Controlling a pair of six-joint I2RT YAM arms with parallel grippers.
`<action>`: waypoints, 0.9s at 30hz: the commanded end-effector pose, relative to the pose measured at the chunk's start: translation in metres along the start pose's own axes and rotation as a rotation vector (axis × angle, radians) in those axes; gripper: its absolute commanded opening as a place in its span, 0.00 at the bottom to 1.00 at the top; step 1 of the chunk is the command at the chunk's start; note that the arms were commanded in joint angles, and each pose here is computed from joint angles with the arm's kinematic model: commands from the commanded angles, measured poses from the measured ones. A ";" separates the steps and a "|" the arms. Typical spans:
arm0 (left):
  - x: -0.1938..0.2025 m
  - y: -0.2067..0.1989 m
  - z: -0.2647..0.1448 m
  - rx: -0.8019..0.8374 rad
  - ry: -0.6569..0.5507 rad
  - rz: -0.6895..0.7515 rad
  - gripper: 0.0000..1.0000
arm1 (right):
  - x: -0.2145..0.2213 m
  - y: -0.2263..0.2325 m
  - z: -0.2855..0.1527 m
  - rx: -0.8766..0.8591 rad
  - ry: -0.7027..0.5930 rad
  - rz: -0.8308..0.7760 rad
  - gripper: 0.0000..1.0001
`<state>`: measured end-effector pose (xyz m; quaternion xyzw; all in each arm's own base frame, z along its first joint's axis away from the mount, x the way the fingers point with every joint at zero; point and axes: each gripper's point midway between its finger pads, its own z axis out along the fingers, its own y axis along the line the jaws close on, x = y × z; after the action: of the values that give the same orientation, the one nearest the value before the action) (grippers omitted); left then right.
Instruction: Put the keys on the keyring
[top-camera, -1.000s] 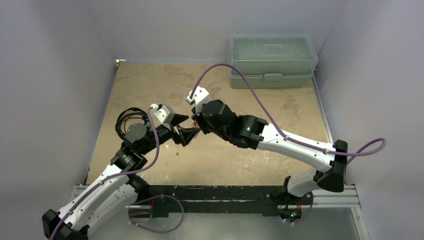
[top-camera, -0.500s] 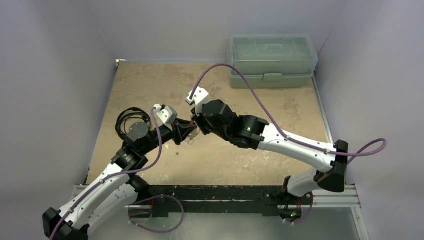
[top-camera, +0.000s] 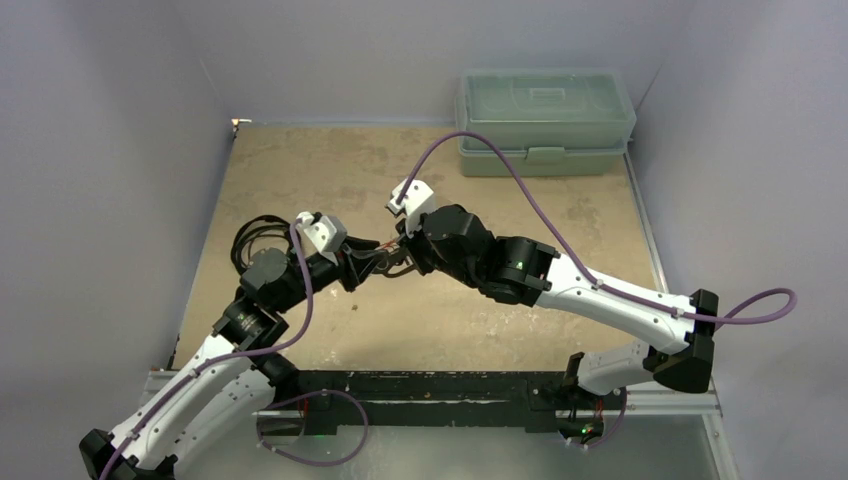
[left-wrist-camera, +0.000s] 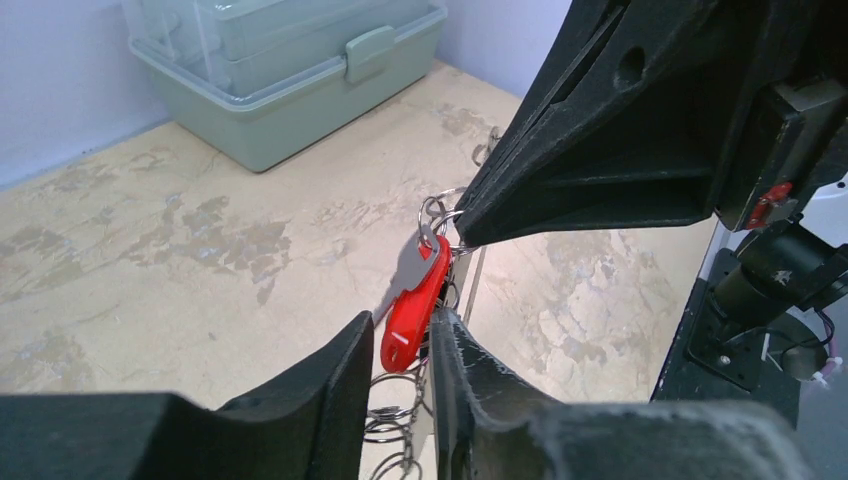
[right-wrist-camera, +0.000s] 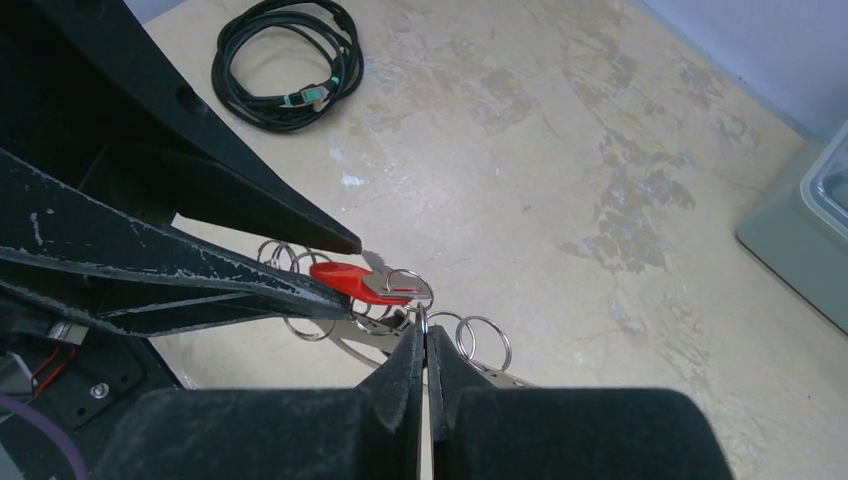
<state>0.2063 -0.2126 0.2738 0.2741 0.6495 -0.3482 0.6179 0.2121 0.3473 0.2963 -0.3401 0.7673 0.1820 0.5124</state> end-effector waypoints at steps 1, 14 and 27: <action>-0.026 -0.002 -0.004 -0.004 -0.052 0.020 0.28 | -0.008 0.000 -0.007 -0.011 -0.032 -0.009 0.00; -0.029 0.034 -0.021 -0.228 -0.041 0.039 0.57 | -0.002 0.018 -0.021 -0.161 -0.042 -0.075 0.00; -0.049 -0.052 -0.029 0.231 -0.122 0.021 0.75 | 0.001 0.027 -0.036 -0.276 -0.142 -0.215 0.00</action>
<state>0.1764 -0.2028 0.3096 0.2890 0.6031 -0.3709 0.6443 0.1750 0.3368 0.2848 -0.4555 0.7060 0.2249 0.4935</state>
